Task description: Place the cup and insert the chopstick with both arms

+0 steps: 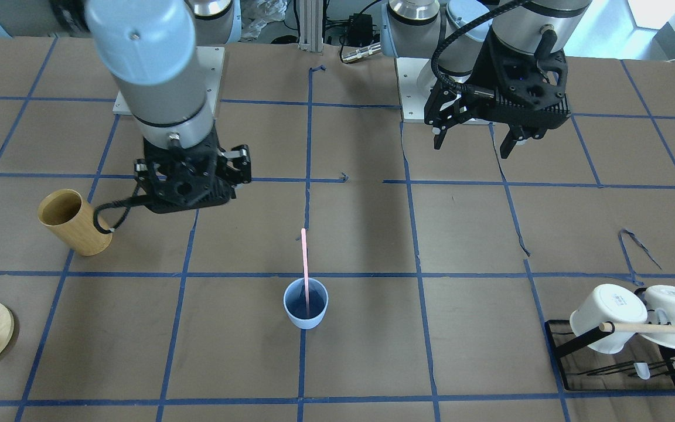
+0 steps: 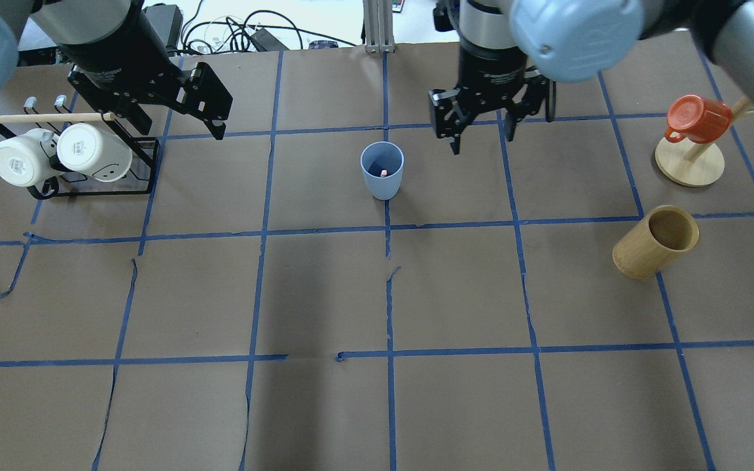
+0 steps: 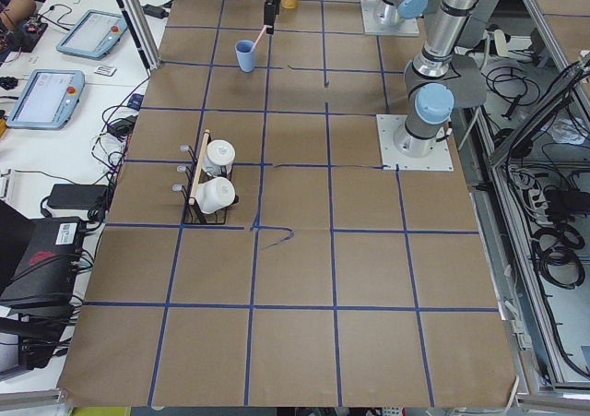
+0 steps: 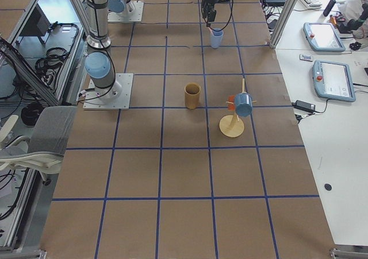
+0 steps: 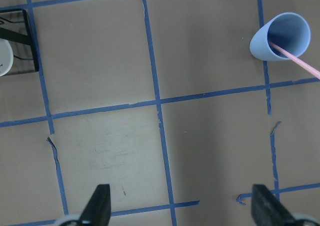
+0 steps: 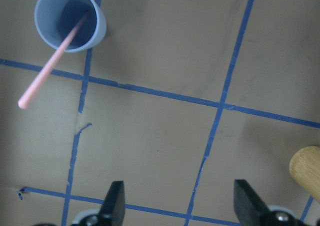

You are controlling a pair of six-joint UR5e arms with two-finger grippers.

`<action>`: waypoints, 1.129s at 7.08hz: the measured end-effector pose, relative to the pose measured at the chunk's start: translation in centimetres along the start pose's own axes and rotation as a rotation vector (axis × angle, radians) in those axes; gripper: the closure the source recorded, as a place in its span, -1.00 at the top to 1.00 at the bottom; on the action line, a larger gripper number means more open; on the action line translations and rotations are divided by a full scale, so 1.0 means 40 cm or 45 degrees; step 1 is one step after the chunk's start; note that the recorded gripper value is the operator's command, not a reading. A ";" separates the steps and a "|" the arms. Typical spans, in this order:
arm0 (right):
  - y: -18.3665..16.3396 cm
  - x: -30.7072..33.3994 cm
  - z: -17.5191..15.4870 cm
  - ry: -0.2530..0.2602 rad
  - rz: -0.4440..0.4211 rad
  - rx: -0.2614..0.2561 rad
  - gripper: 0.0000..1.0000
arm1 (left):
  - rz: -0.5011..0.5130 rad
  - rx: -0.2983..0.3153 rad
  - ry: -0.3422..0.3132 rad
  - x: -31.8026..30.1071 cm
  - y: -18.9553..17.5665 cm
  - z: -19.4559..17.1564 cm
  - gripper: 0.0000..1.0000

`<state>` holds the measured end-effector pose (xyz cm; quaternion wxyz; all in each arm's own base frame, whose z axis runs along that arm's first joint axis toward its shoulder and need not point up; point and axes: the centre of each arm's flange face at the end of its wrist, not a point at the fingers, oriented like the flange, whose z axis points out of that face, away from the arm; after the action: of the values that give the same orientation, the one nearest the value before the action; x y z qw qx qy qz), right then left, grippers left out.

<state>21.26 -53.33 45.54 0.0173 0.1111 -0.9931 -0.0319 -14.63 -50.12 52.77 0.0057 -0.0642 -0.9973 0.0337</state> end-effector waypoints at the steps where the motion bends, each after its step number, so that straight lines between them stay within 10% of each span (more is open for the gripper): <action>1: 0.085 0.043 -0.014 0.005 0.011 0.042 0.87 | 0.000 0.000 0.000 0.000 0.000 0.000 1.00; 3: 0.139 0.067 -0.004 0.021 0.022 0.183 1.00 | 0.000 0.000 -0.001 -0.001 0.000 0.000 1.00; 8: 0.126 0.104 -0.090 -0.043 0.040 0.251 1.00 | 0.000 0.000 -0.001 0.000 0.000 -0.001 1.00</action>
<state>16.23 -49.56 49.56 -0.0100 0.0963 -0.9932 0.0645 -14.62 -50.10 52.79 0.0055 -0.0642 -0.9974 0.0336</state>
